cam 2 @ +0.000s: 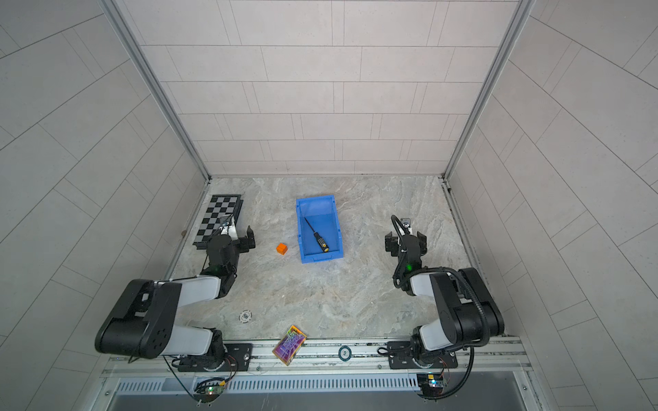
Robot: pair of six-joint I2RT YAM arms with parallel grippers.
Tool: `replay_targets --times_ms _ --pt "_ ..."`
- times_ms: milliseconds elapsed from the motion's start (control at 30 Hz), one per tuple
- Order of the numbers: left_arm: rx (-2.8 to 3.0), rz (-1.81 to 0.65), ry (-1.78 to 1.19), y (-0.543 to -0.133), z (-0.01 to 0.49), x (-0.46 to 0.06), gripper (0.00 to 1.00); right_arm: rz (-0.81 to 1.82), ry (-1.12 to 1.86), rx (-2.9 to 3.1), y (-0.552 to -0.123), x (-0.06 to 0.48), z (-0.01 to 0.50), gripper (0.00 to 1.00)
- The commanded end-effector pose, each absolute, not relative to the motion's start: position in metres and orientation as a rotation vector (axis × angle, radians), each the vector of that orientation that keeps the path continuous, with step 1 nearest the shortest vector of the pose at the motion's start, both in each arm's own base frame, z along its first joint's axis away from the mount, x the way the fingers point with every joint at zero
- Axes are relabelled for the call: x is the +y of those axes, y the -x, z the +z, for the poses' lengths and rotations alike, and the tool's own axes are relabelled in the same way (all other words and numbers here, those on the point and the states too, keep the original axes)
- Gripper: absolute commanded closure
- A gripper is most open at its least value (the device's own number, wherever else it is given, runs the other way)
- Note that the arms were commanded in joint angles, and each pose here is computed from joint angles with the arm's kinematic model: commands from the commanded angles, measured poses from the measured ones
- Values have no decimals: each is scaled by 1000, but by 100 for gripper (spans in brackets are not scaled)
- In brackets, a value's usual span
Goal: Put the screwdriver in the bin
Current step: Reset both arms
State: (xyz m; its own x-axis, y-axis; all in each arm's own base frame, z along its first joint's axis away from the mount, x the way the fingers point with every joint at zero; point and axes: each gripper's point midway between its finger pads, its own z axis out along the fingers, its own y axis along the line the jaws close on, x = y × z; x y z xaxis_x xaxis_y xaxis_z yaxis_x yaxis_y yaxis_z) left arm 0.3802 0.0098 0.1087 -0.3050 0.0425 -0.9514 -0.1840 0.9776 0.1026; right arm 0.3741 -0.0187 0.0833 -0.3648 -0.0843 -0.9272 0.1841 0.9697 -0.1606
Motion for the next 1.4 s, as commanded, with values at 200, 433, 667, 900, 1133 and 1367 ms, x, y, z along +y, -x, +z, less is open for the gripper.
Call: replay_targets --times_ms 200,433,667,900,1133,1367 --pt "1814 210 123 -390 123 15 1 -309 -104 1915 -395 -26 90 1" --pt "1810 210 119 -389 124 14 1 -312 -97 1906 -394 -25 90 1" --pt "1811 215 112 -389 124 12 0 -312 -97 1904 -394 -25 90 1" --pt "1811 215 113 -389 124 12 1 -307 -98 1906 -394 -25 90 1" --pt "1813 215 112 -389 123 12 1 -310 -97 1908 -393 -25 89 1" --pt "1811 213 113 -390 124 12 1 -309 -98 1906 -393 -25 90 1"
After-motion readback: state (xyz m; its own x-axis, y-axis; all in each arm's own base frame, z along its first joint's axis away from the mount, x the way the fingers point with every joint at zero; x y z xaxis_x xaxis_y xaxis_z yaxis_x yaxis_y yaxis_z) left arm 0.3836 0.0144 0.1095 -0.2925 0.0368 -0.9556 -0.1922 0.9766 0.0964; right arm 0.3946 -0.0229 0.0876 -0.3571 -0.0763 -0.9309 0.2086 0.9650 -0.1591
